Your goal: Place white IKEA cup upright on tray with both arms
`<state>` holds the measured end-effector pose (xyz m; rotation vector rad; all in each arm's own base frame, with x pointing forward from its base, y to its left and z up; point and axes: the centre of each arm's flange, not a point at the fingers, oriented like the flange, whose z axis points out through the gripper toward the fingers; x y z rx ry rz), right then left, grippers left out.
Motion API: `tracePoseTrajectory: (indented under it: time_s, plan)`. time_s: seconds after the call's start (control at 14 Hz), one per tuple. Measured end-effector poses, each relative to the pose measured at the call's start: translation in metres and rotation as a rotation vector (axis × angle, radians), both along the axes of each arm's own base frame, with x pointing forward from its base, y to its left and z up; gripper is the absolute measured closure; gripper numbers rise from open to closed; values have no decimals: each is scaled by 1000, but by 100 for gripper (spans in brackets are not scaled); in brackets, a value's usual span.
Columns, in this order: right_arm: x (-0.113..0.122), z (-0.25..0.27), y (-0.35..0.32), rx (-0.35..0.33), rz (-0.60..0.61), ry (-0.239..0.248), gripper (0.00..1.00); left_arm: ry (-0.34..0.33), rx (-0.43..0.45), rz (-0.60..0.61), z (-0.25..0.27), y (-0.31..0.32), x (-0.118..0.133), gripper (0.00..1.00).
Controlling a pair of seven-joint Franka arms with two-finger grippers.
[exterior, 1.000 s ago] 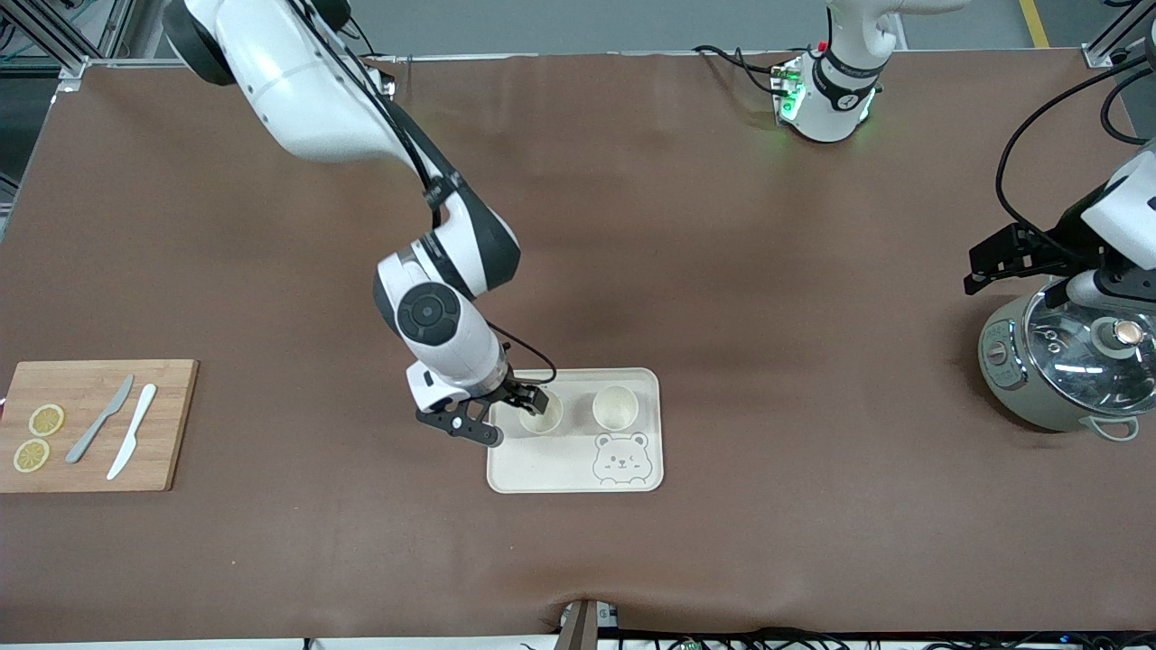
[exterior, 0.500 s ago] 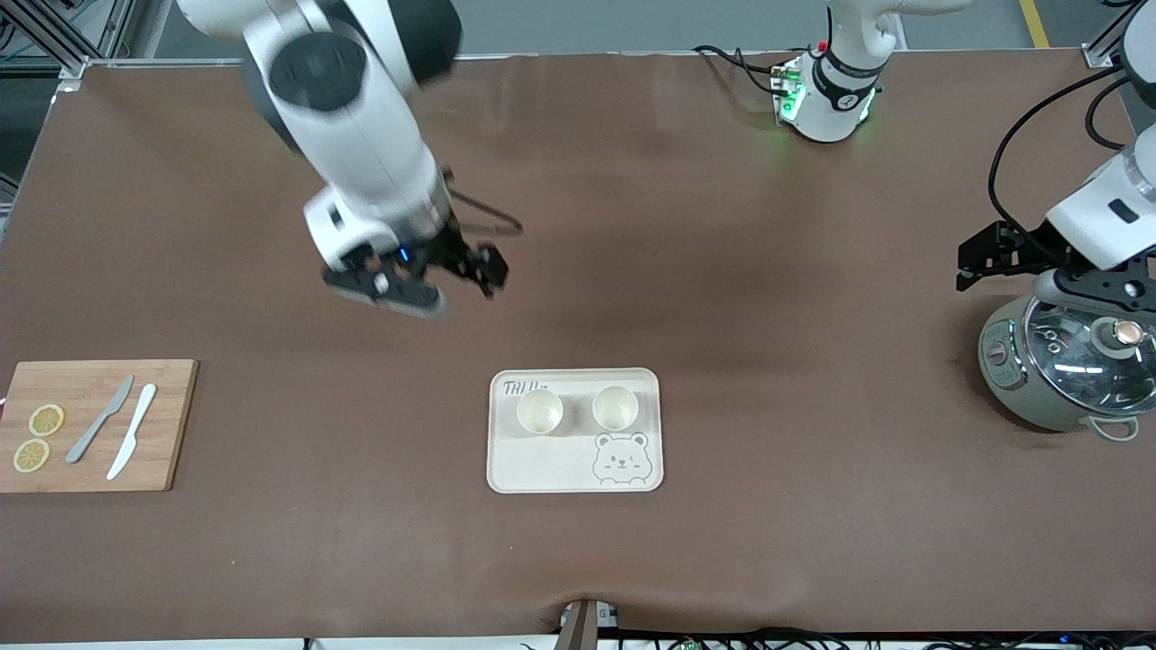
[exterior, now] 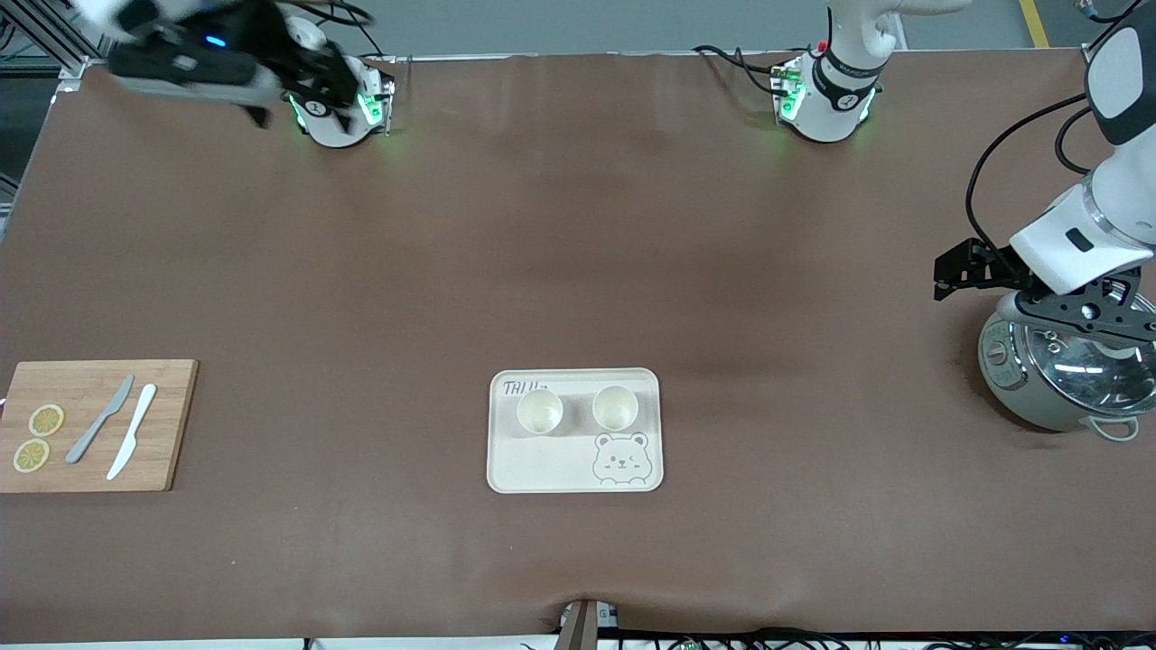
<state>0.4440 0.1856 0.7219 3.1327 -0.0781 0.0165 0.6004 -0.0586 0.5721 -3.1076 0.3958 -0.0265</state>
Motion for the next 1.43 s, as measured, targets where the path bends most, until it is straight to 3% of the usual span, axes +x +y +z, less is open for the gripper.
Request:
tracePoseTrajectory:
  time_s: [0.21, 0.36, 0.79, 1.14, 1.43]
  plan:
    - [18, 2, -125, 26, 42, -1, 0, 1, 13, 12, -1, 3, 1, 0]
    - [39, -17, -174, 37, 40, -13, 0, 2, 13, 22, -1, 4, 1, 0]
    - [115, -117, -193, -5, 13, 40, 0, 2, 14, 41, -1, 2, 0, 0]
    - [115, -121, -277, -5, 40, 37, 0, 2, 14, 41, 0, 2, 0, 0]
    - [117, -116, -265, -6, 64, 27, 0, 2, 14, 44, 0, 3, 0, 0]
